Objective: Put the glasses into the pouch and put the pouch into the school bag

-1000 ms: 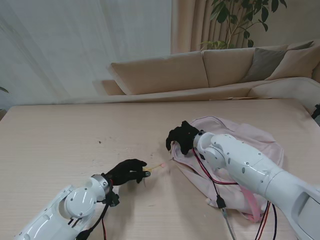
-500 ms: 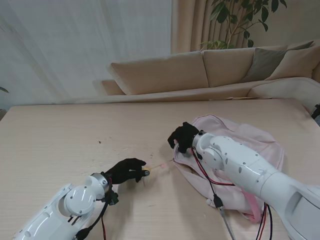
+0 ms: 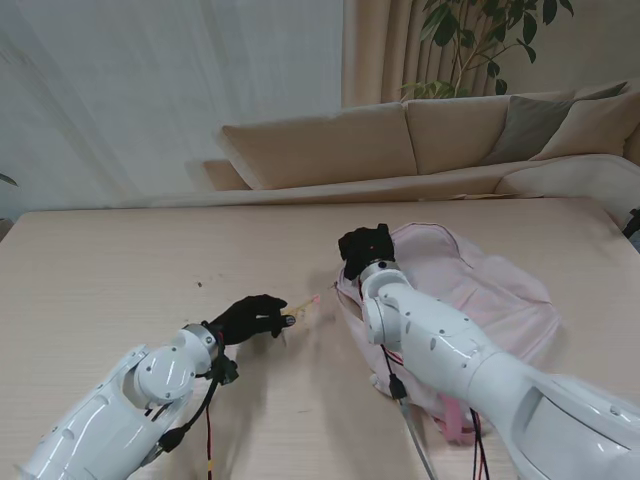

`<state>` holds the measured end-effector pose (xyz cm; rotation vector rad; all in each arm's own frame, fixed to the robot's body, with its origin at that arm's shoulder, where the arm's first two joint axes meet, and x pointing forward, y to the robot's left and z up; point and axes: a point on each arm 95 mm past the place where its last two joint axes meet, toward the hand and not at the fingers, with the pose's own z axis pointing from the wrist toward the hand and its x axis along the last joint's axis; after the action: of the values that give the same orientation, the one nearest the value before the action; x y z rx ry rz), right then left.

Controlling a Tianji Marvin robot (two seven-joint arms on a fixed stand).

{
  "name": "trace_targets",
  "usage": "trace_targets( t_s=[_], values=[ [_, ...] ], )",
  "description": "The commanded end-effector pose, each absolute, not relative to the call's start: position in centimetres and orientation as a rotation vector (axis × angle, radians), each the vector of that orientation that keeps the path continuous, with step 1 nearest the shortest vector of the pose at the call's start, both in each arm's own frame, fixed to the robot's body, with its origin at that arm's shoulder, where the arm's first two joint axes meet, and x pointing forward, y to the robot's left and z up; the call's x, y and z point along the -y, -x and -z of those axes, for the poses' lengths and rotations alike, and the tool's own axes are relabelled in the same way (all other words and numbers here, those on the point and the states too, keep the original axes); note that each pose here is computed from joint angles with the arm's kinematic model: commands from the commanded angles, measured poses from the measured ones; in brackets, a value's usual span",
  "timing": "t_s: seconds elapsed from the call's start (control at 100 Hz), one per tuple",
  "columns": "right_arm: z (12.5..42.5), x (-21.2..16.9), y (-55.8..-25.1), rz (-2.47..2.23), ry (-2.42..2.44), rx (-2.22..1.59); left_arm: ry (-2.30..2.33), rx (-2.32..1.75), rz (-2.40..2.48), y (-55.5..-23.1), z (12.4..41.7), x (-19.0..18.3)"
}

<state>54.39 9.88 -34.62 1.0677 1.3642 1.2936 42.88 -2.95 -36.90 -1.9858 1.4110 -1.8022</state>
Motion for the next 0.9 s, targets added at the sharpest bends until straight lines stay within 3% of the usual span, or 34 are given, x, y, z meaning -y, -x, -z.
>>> trace_targets(
  t_s=[0.0,0.38,0.89],
  values=[
    [34.8,-10.9,-54.5,-1.296,-1.1,-1.356,2.004,-1.409,1.825,-43.0,36.7,3.9],
    [35.6,-9.9,-55.4,-1.162,-1.171,-1.2,2.067,-1.491,1.84,-40.7,37.4,6.1],
    [36.0,-9.2,-55.4,-1.092,-1.162,-1.168,2.186,-1.557,1.955,-33.0,38.0,8.5]
  ],
)
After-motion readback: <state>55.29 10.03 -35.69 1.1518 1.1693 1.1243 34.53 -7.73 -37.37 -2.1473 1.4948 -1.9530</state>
